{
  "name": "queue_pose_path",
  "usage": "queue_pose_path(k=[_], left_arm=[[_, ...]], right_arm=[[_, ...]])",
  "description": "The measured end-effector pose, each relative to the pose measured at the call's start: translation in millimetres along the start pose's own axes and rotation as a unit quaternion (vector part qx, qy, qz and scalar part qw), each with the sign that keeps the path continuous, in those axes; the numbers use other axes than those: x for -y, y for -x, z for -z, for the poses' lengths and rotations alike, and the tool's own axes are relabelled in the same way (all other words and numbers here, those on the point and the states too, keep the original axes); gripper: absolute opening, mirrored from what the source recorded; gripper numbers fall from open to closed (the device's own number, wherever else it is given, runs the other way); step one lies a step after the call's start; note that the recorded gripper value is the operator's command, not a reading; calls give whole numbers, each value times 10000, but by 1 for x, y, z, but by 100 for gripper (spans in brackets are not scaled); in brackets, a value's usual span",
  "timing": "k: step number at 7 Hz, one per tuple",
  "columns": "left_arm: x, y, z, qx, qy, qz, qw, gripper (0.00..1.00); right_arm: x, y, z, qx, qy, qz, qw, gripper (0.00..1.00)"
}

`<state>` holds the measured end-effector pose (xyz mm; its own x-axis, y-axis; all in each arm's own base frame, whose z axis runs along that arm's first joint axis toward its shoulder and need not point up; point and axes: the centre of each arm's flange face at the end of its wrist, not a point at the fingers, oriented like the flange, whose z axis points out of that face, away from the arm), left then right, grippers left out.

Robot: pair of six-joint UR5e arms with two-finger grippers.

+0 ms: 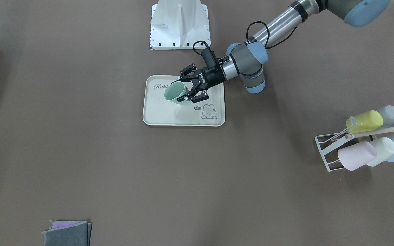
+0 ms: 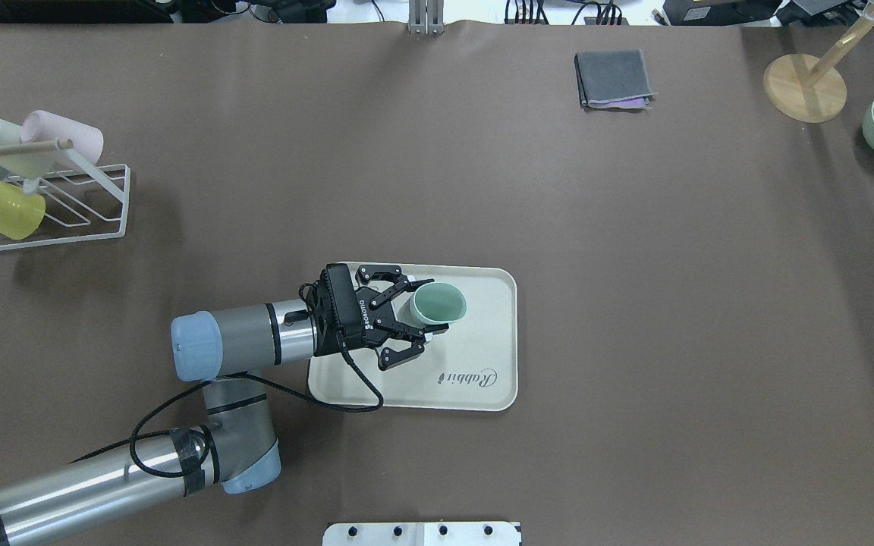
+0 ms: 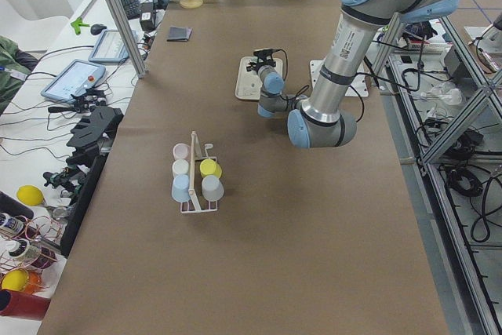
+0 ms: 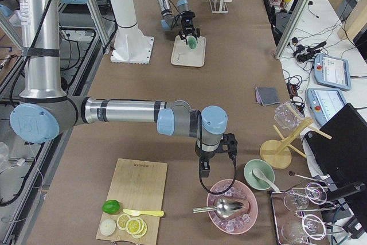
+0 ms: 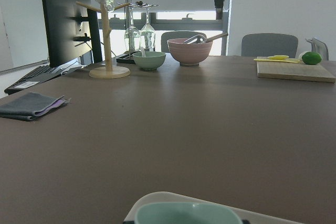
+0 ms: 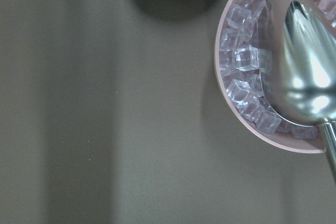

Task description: Pick up and place green cup on tray

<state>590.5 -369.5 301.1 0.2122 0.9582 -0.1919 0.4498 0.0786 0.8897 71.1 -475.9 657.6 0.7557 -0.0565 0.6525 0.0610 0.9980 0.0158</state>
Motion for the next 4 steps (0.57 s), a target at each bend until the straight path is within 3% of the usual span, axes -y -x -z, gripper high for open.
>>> queue_pose_path(k=[2, 3, 4], left_arm=[[-4, -1, 1, -5, 43, 9, 10000, 61], [-8, -2, 3, -3, 81, 15, 10000, 100], [-14, -1, 7, 4, 128, 20, 9999, 99]], right_arm=[[0, 0, 0, 5, 4, 0, 10000, 100], [0, 0, 0, 7, 7, 0, 10000, 100], [0, 0, 0, 8, 7, -1, 10000, 100]])
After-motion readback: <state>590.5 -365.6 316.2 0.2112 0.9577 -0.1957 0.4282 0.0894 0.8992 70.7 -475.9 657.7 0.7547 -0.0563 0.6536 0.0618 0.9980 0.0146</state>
